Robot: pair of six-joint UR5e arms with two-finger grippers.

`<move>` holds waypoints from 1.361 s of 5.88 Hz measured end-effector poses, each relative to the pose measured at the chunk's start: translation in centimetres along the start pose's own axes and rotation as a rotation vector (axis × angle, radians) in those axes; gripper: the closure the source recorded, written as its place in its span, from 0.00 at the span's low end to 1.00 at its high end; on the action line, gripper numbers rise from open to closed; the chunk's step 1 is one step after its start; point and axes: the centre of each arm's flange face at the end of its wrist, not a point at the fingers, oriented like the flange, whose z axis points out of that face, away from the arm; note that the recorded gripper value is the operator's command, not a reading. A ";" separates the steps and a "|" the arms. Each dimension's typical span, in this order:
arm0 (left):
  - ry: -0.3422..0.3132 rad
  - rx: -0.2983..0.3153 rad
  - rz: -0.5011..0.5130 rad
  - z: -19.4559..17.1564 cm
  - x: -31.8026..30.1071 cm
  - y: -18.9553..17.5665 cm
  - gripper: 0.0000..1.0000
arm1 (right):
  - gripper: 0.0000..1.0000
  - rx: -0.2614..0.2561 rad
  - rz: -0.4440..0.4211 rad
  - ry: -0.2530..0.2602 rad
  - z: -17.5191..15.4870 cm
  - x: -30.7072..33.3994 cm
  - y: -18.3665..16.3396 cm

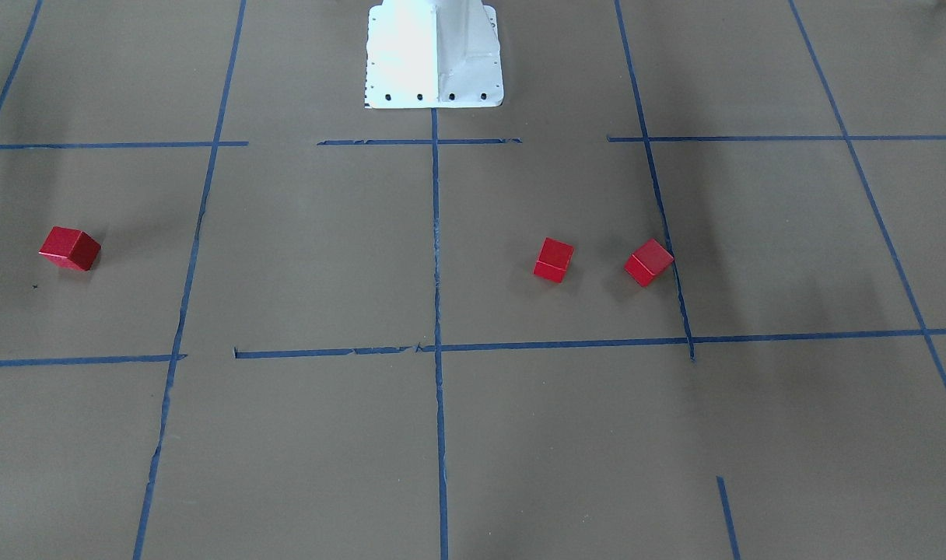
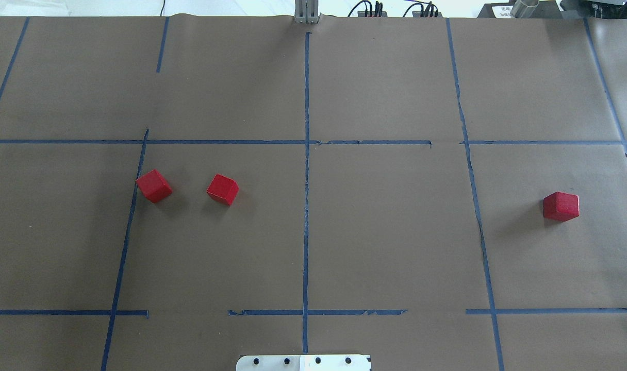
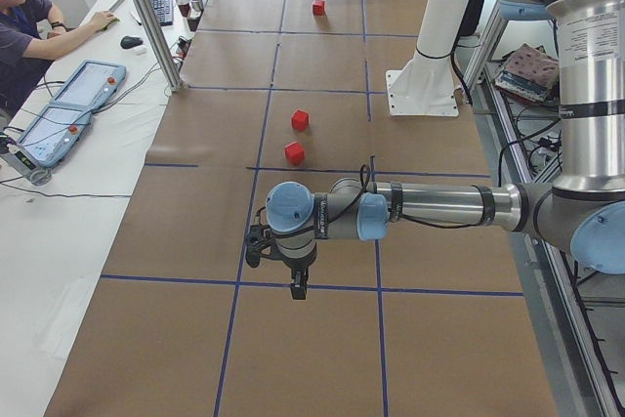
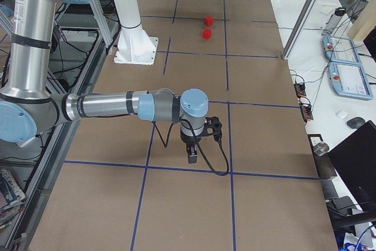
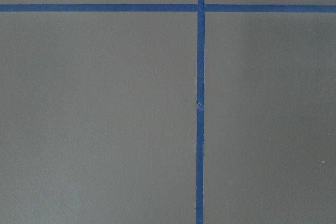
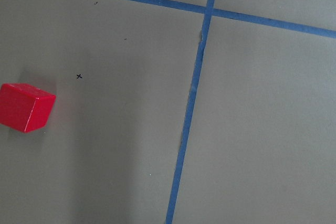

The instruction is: Form red blocks into L shape at center

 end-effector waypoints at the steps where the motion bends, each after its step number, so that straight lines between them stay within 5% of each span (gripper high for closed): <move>1: -0.001 0.002 0.004 0.0 0.0 0.1 0.00 | 0.00 -0.001 0.006 0.000 0.1 -0.2 -0.2; 4: 0.001 0.003 0.009 -0.1 0.2 0.3 0.00 | 0.00 0.034 0.109 -0.004 2.0 -6.0 -4.1; 6: 0.003 0.006 0.010 -0.1 0.3 0.2 0.00 | 0.00 0.096 0.241 -0.019 5.7 -16.1 -7.9; 8: 0.006 0.008 0.011 -0.2 0.3 0.2 0.00 | 0.00 0.095 0.290 0.000 9.7 -21.8 -8.4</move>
